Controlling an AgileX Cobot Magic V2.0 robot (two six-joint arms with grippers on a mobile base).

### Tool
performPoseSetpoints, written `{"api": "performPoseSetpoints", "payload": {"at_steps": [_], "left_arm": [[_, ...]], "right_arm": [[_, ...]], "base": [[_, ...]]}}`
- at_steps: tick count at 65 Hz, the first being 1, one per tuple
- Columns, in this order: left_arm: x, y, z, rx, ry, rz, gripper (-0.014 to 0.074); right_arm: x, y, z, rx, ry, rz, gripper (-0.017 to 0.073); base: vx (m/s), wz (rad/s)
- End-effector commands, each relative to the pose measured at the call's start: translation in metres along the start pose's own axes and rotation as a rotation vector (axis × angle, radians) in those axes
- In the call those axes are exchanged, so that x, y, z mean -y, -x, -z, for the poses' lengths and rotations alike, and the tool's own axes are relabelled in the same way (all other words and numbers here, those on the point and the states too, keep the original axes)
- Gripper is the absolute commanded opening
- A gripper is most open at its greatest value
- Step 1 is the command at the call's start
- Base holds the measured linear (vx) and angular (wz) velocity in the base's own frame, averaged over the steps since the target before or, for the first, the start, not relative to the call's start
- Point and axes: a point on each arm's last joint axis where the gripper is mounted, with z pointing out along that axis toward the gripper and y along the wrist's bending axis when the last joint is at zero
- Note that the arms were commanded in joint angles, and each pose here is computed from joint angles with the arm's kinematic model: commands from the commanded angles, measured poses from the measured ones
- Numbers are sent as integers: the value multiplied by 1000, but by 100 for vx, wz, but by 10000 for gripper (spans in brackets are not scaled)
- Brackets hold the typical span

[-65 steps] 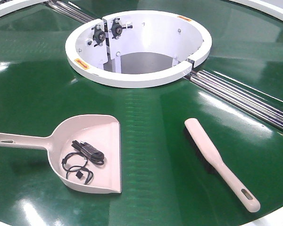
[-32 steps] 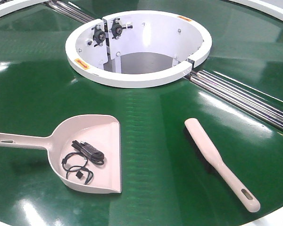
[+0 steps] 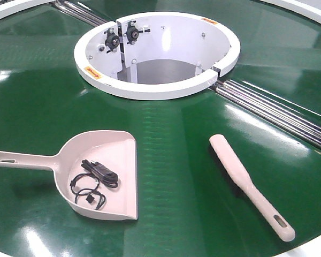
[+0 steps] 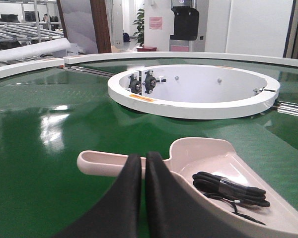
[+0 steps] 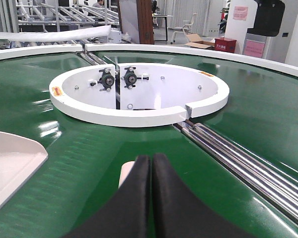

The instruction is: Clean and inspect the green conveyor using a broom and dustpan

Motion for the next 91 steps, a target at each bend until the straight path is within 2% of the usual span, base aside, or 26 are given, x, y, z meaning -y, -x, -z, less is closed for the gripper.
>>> {"api": "performPoseSetpoints", "payload": {"at_steps": [1, 63, 78, 86, 91], "left_arm": [[-1, 4, 1, 81, 9, 23, -8], [-1, 4, 1, 79, 8, 23, -8], [-1, 4, 1, 79, 9, 23, -7], [-1, 4, 1, 79, 9, 23, -6], [-1, 4, 1, 79, 9, 23, -6]], "right_arm": [[2, 15, 1, 95, -21, 1, -8], [2, 12, 3, 89, -22, 4, -8], [12, -4, 2, 86, -161, 14, -8], [10, -23, 7, 123, -176, 23, -8], [8, -35, 10, 157, -174, 0, -8]], "base": [[0, 0], [0, 0], [0, 0], [0, 0], [0, 0]]}}
